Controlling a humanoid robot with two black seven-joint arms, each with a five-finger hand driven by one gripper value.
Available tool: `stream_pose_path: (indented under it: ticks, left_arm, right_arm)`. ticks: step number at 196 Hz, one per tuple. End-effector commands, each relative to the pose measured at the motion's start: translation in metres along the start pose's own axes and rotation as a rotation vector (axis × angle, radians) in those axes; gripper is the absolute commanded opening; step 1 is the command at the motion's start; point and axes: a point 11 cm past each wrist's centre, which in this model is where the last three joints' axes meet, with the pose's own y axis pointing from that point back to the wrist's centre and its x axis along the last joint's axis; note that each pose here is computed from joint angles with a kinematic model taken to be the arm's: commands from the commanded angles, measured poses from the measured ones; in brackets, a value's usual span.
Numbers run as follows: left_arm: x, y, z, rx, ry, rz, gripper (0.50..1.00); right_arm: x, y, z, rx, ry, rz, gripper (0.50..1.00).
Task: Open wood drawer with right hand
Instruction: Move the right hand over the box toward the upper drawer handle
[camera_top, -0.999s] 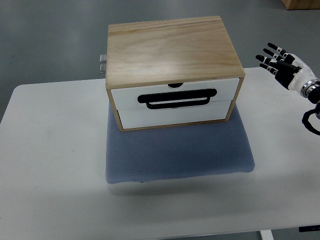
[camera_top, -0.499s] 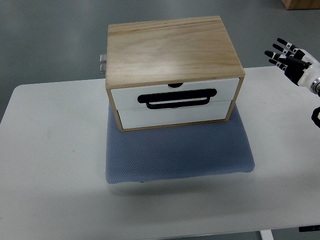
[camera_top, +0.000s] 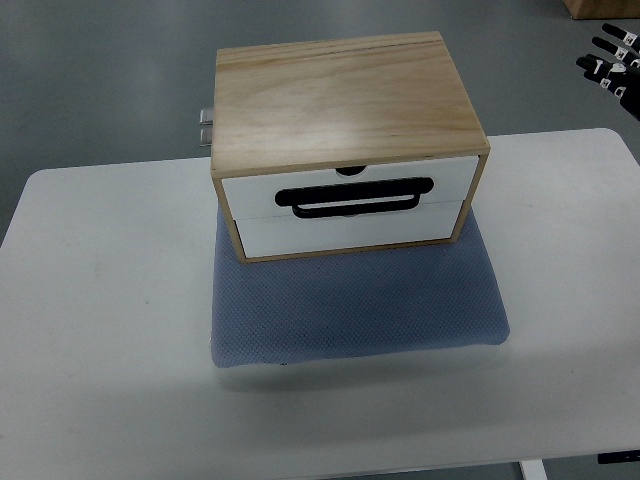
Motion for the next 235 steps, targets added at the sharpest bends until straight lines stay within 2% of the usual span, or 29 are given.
stream_pose_path:
  ticks: [1,57,94,122,168,179,180,184,198,199,201,235]
  left_arm:
    - [0.0,0.0,-0.001,0.001,-0.001,0.0,1.0]
    - [0.0,0.0,0.0,0.001,0.0,0.0,1.0]
    - [0.0,0.0,0.0,0.001,0.0,0.0,1.0]
    - [0.0,0.0,0.0,0.001,0.0,0.0,1.0]
    - [0.0,0.0,0.0,-0.001,0.0,0.0,1.0]
    - [0.0,0.0,0.0,-0.001,0.0,0.0,1.0]
    - [0.0,0.0,0.0,0.001,0.0,0.0,1.0]
    - [0.0,0.0,0.0,0.0,-0.001,0.0,1.0]
    - [0.0,0.0,0.0,0.0,-0.001,0.0,1.0]
    - [0.0,0.0,0.0,0.001,-0.001,0.0,1.0]
    - [0.0,0.0,0.0,0.0,-0.001,0.0,1.0]
    - [0.0,0.0,0.0,0.001,0.0,0.0,1.0]
  right_arm:
    - [-0.001,-0.001,0.002,-0.003,-0.001,-0.001,0.942]
    - [-0.003,-0.001,-0.007,0.024,-0.007,-0.008,0.942]
    - [-0.003,0.004,-0.05,0.056,0.093,-0.056,0.942]
    - [-0.018,0.006,-0.093,0.057,0.237,-0.138,0.94]
    - [-0.073,0.01,-0.151,0.038,0.464,-0.326,0.942]
    - [-0.073,0.01,-0.151,0.038,0.464,-0.326,0.942]
    - [-0.093,0.012,-0.16,0.02,0.525,-0.394,0.942]
    - [-0.101,0.013,-0.164,0.017,0.548,-0.421,0.942]
    - [-0.108,0.013,-0.167,0.011,0.568,-0.443,0.942]
    - [-0.125,0.016,-0.173,-0.002,0.614,-0.494,0.942]
    - [-0.13,0.017,-0.175,-0.004,0.623,-0.507,0.942]
    - [-0.182,0.03,-0.185,-0.052,0.77,-0.667,0.942]
